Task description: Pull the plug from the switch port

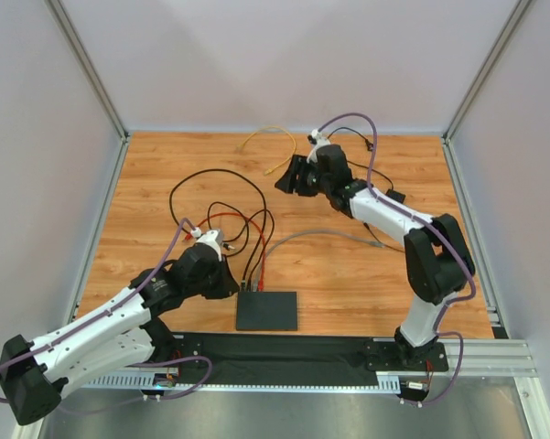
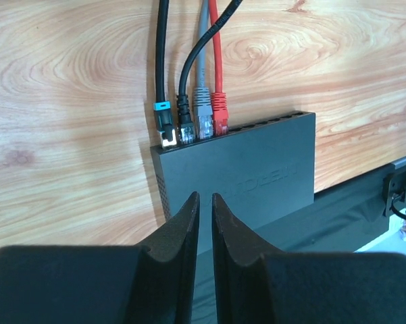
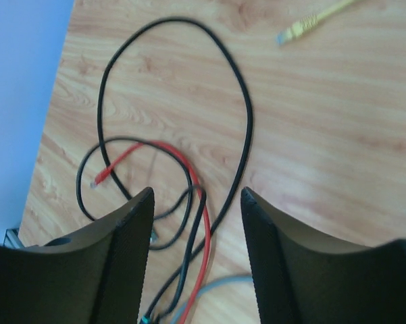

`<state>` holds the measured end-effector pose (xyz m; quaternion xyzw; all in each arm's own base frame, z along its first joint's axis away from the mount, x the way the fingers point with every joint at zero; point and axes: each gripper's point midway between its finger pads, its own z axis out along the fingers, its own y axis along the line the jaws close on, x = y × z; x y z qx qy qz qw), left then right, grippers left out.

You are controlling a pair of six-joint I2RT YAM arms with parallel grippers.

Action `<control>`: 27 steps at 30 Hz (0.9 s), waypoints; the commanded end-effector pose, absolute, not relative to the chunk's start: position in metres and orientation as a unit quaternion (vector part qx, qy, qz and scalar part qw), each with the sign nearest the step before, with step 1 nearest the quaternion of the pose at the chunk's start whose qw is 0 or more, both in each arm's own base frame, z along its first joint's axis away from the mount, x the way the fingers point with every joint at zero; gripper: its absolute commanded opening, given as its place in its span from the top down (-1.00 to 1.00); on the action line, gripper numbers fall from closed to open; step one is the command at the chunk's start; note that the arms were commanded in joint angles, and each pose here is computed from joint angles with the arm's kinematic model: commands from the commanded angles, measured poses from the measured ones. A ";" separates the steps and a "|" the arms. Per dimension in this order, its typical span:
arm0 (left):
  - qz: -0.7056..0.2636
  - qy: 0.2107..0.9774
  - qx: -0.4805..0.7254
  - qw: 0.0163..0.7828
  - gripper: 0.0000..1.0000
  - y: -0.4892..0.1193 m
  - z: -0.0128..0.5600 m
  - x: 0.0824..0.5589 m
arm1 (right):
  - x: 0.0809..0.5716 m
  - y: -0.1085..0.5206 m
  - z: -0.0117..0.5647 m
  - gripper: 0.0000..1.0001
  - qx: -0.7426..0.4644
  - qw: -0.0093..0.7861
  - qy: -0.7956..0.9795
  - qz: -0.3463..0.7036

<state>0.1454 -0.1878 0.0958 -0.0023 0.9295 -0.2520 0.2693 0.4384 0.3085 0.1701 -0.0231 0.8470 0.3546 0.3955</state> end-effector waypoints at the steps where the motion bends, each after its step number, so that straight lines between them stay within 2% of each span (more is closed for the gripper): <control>1: -0.274 0.923 -0.011 0.269 0.60 -0.195 0.103 0.148 | 0.401 0.305 0.171 -0.08 -0.047 0.409 0.835 0.365; 2: -0.281 0.921 -0.011 0.268 0.60 -0.199 0.102 0.148 | 0.376 0.301 0.158 -0.06 -0.052 0.391 0.840 0.373; 5: -0.296 0.921 -0.009 0.254 0.61 -0.205 0.095 0.144 | 0.341 0.306 0.162 0.01 -0.079 0.380 0.823 0.414; 11: -0.291 0.928 -0.012 0.231 0.62 -0.206 0.078 0.139 | 0.268 0.327 0.127 0.03 -0.143 0.283 0.813 0.488; 17: -0.290 0.932 -0.013 0.217 0.62 -0.208 0.066 0.136 | 0.228 0.344 0.109 0.03 -0.159 0.225 0.811 0.516; 20: -0.294 0.932 -0.014 0.211 0.62 -0.210 0.064 0.135 | 0.214 0.346 0.105 -0.04 -0.158 0.196 0.805 0.538; 27: -0.300 0.933 -0.011 0.198 0.62 -0.214 0.059 0.132 | 0.199 0.349 0.084 -0.06 -0.155 0.126 0.816 0.542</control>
